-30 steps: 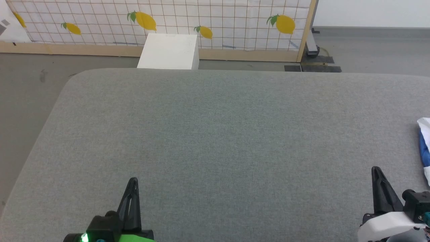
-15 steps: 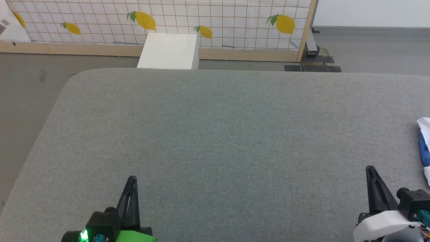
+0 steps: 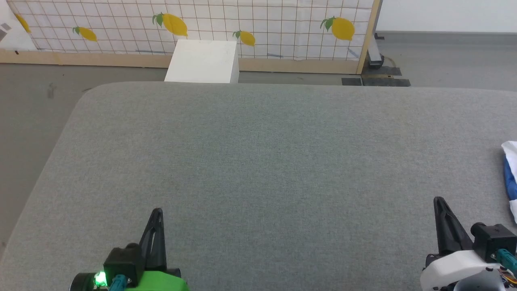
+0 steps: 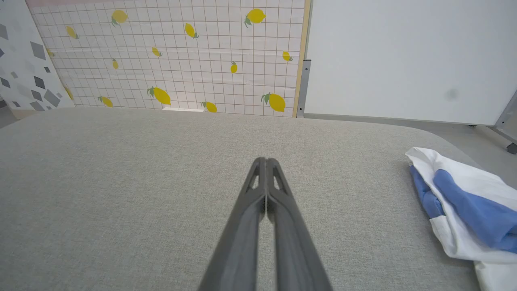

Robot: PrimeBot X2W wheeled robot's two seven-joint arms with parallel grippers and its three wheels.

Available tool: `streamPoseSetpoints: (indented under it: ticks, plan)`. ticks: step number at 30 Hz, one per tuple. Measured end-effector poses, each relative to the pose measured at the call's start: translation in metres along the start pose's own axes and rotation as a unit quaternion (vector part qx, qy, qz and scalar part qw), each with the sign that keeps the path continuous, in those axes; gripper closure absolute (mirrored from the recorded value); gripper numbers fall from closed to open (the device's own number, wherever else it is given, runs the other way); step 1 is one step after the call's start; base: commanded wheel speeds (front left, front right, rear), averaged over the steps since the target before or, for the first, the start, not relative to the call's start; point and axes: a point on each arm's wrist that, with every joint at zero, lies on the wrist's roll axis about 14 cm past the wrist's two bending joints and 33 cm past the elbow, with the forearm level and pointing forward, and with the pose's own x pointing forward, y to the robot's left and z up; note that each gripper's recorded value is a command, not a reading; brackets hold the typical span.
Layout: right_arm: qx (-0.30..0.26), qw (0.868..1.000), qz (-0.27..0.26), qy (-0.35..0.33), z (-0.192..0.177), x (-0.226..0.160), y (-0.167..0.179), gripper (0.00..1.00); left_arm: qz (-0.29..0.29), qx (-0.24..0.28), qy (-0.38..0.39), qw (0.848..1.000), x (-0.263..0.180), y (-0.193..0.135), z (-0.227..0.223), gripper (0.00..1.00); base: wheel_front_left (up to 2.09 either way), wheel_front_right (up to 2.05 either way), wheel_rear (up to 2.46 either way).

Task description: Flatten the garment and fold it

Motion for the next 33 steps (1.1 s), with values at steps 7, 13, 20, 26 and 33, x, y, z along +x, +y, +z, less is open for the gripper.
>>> streamPoseSetpoints:
  ticks: [7,13,20,26,33]
  plan:
    - [0.000,1.000,0.006,-0.002,0.003,0.002,0.004,1.00,-0.001,0.001,0.004,1.000,0.002,0.000,-0.001,1.00,0.00,0.00,0.00]
    - [-0.003,1.000,0.011,0.000,0.003,0.003,0.008,1.00,-0.001,0.004,0.006,1.000,0.005,0.002,0.000,1.00,0.00,0.00,0.00]
    - [-0.003,1.000,0.017,0.002,0.004,0.004,0.012,1.00,0.002,0.008,0.011,1.000,0.007,0.004,-0.001,1.00,0.00,0.00,0.00]
    - [-0.004,1.000,0.023,0.002,0.005,0.005,0.015,1.00,0.002,0.010,0.016,1.000,0.009,0.005,-0.002,1.00,0.00,0.00,0.00]
    - [-0.005,1.000,0.028,0.002,0.008,0.007,0.019,1.00,0.003,0.009,0.017,1.000,0.012,0.005,-0.001,1.00,0.00,0.00,0.00]
